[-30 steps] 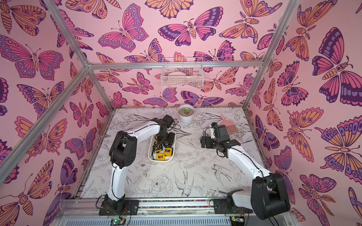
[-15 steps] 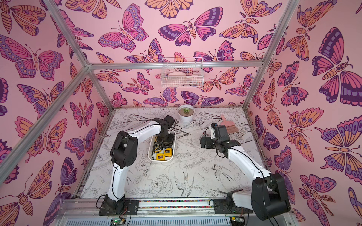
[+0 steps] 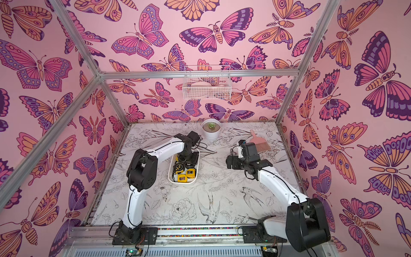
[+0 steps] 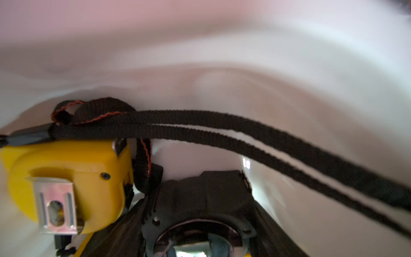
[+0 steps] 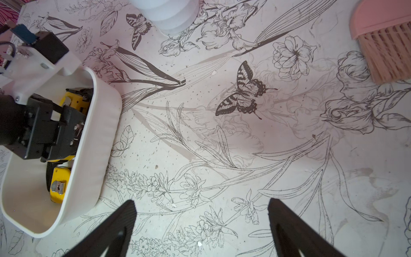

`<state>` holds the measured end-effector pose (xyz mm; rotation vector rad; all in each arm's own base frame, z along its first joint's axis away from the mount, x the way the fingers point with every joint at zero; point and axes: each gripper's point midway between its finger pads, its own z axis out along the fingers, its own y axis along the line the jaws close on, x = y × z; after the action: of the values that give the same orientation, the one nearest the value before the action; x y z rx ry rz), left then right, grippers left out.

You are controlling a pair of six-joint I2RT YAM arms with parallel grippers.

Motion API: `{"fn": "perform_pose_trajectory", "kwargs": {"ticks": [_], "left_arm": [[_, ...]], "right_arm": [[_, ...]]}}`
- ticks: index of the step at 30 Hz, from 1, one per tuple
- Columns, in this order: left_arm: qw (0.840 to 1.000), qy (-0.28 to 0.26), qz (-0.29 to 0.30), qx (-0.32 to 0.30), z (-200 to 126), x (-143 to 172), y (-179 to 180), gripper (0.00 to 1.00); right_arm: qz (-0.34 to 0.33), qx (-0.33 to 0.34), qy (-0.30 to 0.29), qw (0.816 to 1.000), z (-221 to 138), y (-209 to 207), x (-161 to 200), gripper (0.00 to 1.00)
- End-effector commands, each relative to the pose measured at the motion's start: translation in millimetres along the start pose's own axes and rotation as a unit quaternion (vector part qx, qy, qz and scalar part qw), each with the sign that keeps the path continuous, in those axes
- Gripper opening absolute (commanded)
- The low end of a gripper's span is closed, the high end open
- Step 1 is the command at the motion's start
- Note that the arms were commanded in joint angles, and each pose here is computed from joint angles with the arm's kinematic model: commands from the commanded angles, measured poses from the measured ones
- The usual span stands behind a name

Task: Take the tape measure out of the storage box
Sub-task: Pick up the tape measure from the storage box.

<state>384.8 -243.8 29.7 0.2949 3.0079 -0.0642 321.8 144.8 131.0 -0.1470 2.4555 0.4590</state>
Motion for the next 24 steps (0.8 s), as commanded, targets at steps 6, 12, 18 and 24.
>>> {"fn": "perform_pose_trajectory", "kwargs": {"ticks": [6,12,18,24], "left_arm": [[0.997,0.078,0.013,-0.027,26.9,42.1,8.3,0.21],[1.0,-0.008,-0.001,0.014,-46.2,15.8,1.3,0.19],[0.995,-0.033,-0.026,0.086,-87.6,11.1,-14.7,0.18],[0.988,-0.034,-0.055,0.14,-105.1,10.9,-30.5,0.18]], "right_arm": [[-0.001,0.001,-0.004,1.0,-6.1,4.6,0.5,0.96],[-0.01,-0.067,-0.017,0.998,-9.1,28.3,0.1,0.94],[-0.028,-0.189,-0.065,0.979,-9.3,84.2,7.1,0.93],[-0.022,-0.214,-0.109,0.97,10.6,114.2,11.6,0.93]]}}
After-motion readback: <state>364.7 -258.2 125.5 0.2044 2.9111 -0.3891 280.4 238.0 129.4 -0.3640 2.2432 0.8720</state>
